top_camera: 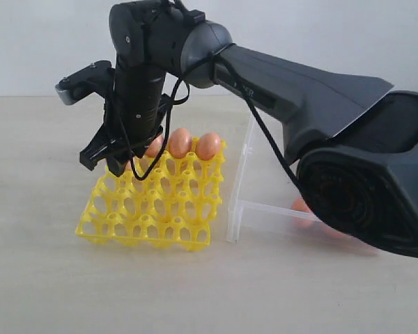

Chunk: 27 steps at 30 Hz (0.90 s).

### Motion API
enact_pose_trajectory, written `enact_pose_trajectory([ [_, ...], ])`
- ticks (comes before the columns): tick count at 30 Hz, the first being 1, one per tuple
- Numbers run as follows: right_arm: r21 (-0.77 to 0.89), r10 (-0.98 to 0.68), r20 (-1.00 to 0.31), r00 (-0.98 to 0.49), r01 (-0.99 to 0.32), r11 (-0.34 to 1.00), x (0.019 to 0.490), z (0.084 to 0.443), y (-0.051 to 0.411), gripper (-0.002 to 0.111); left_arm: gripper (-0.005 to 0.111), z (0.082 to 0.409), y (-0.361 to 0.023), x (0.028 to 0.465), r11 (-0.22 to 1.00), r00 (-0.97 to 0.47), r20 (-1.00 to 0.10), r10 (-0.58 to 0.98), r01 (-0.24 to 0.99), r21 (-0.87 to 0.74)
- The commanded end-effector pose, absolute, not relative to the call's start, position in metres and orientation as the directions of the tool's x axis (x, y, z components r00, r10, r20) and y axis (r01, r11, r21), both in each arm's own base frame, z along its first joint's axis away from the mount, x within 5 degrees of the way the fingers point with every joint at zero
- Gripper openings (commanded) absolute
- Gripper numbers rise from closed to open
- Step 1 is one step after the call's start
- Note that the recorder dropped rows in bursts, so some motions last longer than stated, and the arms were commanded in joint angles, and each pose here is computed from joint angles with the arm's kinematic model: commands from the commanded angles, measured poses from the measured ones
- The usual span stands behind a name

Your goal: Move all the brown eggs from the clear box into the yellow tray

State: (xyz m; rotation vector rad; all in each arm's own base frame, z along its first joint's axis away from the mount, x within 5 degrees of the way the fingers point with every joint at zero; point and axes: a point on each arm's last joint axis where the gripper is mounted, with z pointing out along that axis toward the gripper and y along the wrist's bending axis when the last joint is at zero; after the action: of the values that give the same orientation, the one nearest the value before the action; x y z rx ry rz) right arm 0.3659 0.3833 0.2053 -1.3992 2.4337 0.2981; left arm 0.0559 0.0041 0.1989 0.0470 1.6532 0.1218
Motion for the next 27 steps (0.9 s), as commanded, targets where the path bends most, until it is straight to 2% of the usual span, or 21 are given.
enact_pose_trajectory([
  [1, 0.035, -0.776, -0.367, -0.512, -0.842, 0.539, 0.376, 0.200, 0.376, 0.000, 0.004, 0.198, 0.004, 0.056, 0.994, -0.086, -0.991, 0.099, -0.037, 0.102],
  [12, 0.112, -0.688, -0.500, -0.526, -0.827, 0.551, 0.386, 0.205, 0.382, 0.000, 0.004, 0.198, 0.004, 0.056, 0.994, -0.086, -0.991, 0.099, -0.037, 0.102],
  [20, 0.127, -0.672, -0.504, -0.543, -0.816, 0.564, 0.389, 0.205, 0.380, 0.000, 0.004, 0.198, 0.004, 0.056, 0.994, -0.086, -0.991, 0.099, -0.037, 0.102],
  [27, 0.157, -0.692, -0.416, -0.590, -0.796, 0.584, 0.388, 0.176, 0.380, 0.000, 0.004, 0.198, 0.004, 0.056, 0.994, -0.086, -0.991, 0.099, -0.037, 0.102],
])
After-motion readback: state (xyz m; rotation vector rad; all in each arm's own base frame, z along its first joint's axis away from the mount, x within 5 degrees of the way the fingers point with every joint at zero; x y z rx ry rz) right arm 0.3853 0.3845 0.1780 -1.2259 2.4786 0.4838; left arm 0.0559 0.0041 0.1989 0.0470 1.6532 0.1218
